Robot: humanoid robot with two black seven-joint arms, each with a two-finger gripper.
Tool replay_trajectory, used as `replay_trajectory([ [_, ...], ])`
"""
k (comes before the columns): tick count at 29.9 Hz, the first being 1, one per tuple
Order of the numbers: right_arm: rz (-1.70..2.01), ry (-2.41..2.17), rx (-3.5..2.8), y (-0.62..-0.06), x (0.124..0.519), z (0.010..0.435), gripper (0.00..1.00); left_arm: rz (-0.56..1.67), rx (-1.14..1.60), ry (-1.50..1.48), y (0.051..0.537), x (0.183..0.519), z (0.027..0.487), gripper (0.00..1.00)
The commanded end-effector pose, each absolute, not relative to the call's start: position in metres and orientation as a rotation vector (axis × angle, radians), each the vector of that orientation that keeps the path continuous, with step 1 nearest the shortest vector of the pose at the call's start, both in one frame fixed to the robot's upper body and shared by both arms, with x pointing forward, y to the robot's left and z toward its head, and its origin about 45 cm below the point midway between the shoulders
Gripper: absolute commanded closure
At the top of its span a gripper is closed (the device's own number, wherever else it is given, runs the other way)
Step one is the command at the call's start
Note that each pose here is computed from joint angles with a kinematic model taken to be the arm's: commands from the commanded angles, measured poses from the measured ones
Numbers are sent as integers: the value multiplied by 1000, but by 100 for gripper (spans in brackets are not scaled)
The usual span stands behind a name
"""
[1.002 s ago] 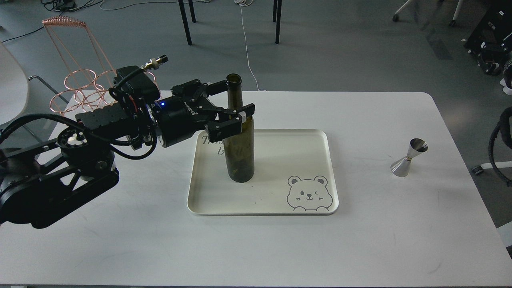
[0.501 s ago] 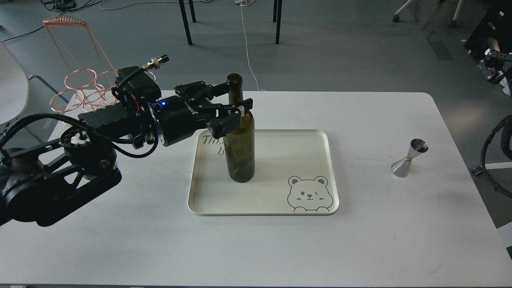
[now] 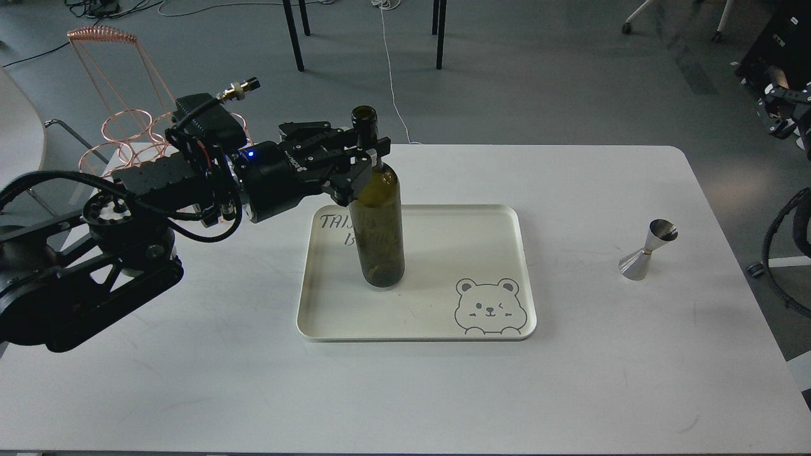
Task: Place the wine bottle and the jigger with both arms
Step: 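Lift the bottle off the tray and carry it over the copper rack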
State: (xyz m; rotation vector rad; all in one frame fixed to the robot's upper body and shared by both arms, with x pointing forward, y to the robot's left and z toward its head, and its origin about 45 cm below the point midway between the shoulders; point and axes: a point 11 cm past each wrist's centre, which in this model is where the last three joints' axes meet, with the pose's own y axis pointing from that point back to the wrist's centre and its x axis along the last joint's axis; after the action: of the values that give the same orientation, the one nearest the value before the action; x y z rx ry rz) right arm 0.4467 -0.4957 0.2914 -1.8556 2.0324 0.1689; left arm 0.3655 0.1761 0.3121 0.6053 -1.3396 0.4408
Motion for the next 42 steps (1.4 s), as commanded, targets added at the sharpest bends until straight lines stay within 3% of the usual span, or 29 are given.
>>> replay_trajectory([
  [1, 166, 2033, -1857, -496, 447, 292, 2, 518, 601, -1372, 193, 378, 349, 89],
  [7, 164, 2037, -1859, -497, 446, 292, 2, 558, 672, -1381, 241, 388, 402, 89],
  [12, 165, 2035, -1865, -496, 446, 291, 2, 594, 741, -1413, 277, 405, 420, 90],
  [19, 151, 2038, -1896, -493, 447, 292, 2, 664, 924, -1433, 329, 430, 419, 90],
  [42, 155, 2048, -1897, -495, 445, 288, 2, 747, 1024, -1382, 372, 448, 408, 91],
])
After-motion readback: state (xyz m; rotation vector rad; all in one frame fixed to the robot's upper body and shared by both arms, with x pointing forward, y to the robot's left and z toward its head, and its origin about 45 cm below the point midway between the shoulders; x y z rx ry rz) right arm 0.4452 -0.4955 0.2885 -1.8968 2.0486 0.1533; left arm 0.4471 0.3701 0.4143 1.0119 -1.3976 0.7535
